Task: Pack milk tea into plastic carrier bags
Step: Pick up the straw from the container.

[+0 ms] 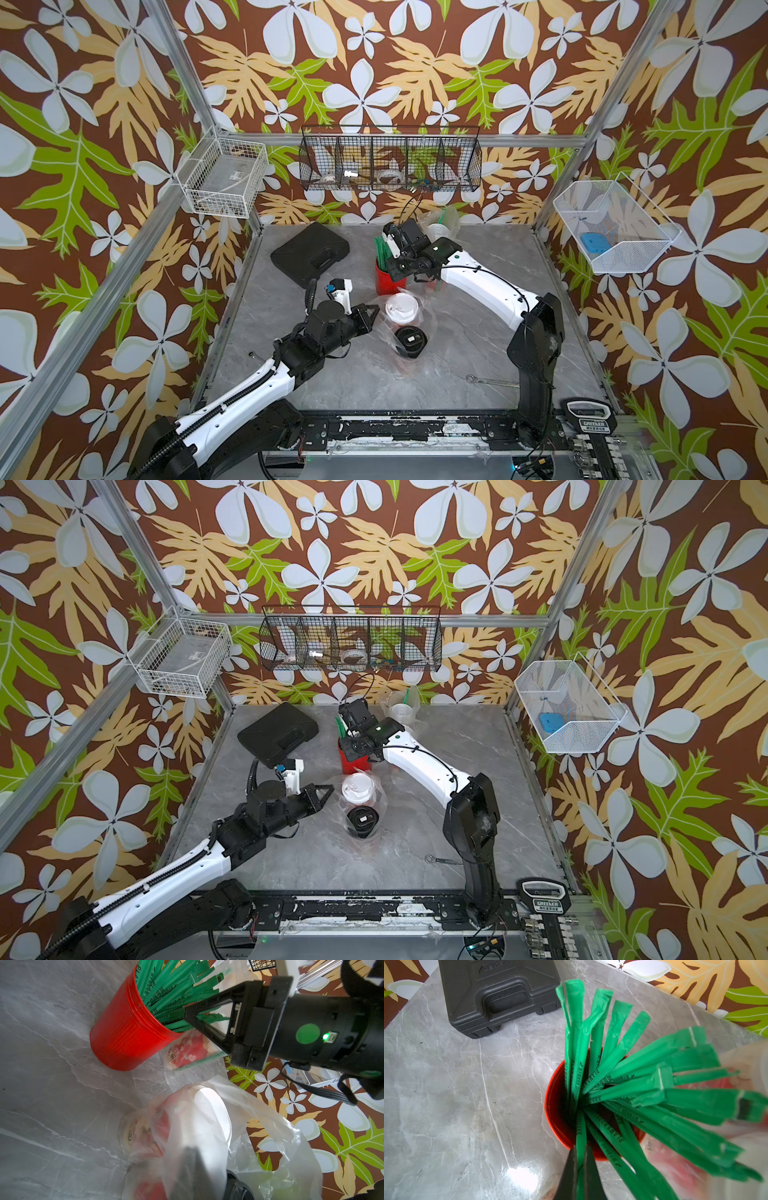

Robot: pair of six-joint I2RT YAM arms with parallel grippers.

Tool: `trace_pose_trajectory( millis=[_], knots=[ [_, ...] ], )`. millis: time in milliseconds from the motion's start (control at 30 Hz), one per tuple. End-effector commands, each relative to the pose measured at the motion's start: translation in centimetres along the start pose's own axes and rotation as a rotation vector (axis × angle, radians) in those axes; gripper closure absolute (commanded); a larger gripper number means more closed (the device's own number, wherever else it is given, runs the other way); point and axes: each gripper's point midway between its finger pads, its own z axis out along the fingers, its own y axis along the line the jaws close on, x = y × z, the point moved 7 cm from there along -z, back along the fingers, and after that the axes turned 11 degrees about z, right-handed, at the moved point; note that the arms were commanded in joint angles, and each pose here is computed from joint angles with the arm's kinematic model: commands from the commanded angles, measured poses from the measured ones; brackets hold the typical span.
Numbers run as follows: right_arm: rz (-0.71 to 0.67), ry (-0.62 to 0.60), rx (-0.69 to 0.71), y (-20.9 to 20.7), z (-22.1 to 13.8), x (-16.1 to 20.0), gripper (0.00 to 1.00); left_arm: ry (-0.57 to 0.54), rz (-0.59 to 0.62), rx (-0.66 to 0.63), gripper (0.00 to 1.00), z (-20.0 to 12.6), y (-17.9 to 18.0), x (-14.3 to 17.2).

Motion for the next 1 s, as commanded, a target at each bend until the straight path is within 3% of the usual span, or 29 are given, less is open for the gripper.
trace_pose_trajectory(
  millis=[0,267,700,967],
  knots=[
    [-0.006,-0.031,0.015,-0.1,-1.6,-0.8,0.99,-0.017,0.007,0.006,1.0,-0.1,-0.1,-0.2],
    [-0.03,-0.068,0.034,-0.6,-6.4,-1.9,1.0,-0.024,0.015,0.013,1.0,-0.2,-0.2,-0.3],
    [-0.009,-0.188,-0.023,-1.8,-17.7,-1.5,1.0,-0.029,0.049,0.019,1.0,-0.3,-0.5,-0.6],
    [0.019,-0.266,-0.179,-1.8,-24.5,0.1,1.0,-0.025,0.067,0.006,1.0,-0.3,-0.4,-0.6]
  ],
)
